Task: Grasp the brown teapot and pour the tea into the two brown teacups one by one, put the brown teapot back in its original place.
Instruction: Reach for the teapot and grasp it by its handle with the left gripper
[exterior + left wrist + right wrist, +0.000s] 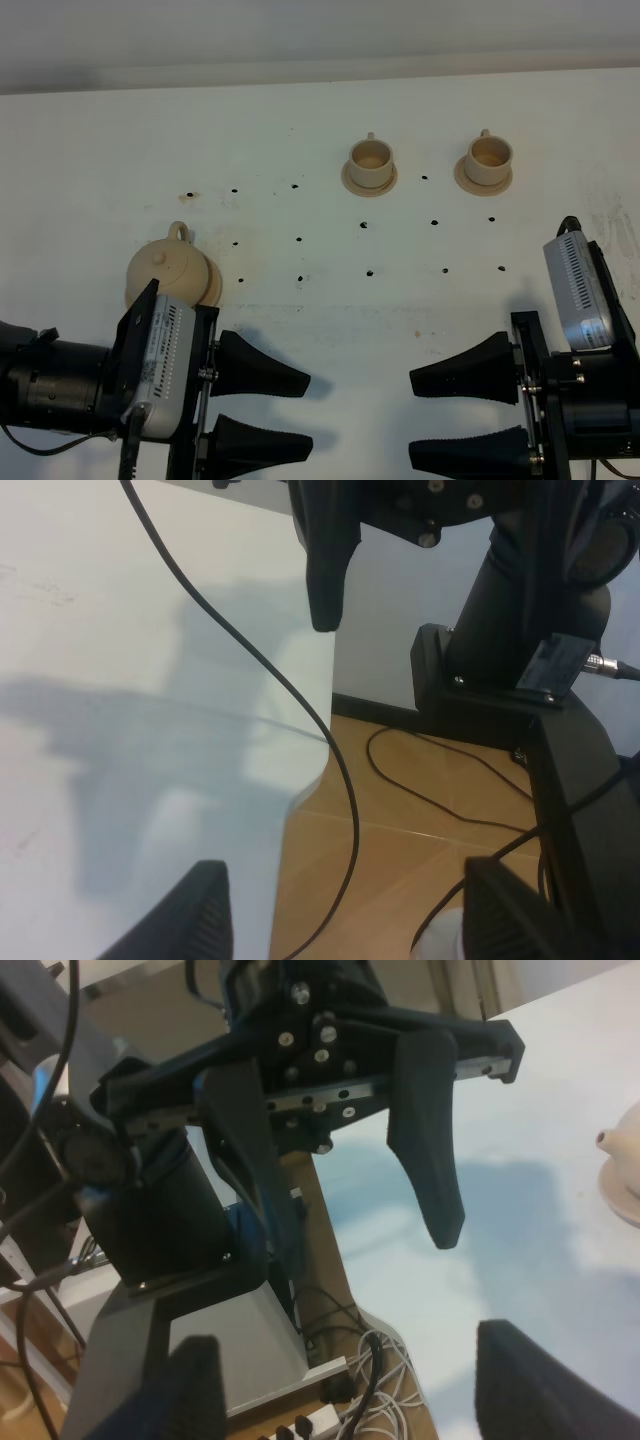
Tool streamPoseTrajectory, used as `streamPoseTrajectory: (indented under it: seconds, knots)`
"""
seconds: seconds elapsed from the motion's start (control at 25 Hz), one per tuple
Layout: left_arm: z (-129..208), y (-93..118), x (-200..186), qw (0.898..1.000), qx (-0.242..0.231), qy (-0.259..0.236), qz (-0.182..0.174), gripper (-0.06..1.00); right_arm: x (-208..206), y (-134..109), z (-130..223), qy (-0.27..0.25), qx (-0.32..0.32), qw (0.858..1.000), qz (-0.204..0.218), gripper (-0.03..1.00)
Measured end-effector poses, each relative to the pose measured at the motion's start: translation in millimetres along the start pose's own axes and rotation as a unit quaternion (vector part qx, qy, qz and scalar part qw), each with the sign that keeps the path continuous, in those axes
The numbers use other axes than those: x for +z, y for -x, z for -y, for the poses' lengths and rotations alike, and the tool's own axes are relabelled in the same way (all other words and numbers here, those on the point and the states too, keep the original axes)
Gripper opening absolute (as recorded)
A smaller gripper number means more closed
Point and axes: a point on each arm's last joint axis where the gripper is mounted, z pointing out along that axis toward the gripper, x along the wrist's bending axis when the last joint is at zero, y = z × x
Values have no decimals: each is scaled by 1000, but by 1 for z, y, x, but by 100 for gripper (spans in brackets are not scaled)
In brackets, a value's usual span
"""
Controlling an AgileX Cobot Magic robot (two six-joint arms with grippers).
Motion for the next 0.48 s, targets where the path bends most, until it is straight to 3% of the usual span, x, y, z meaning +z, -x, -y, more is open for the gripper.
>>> streamPoseTrajectory:
  seconds: [0.48]
  knots:
    - [0, 0, 0, 1000, 0, -1, -1, 48, 0, 0, 0, 0, 0, 1000, 0, 52]
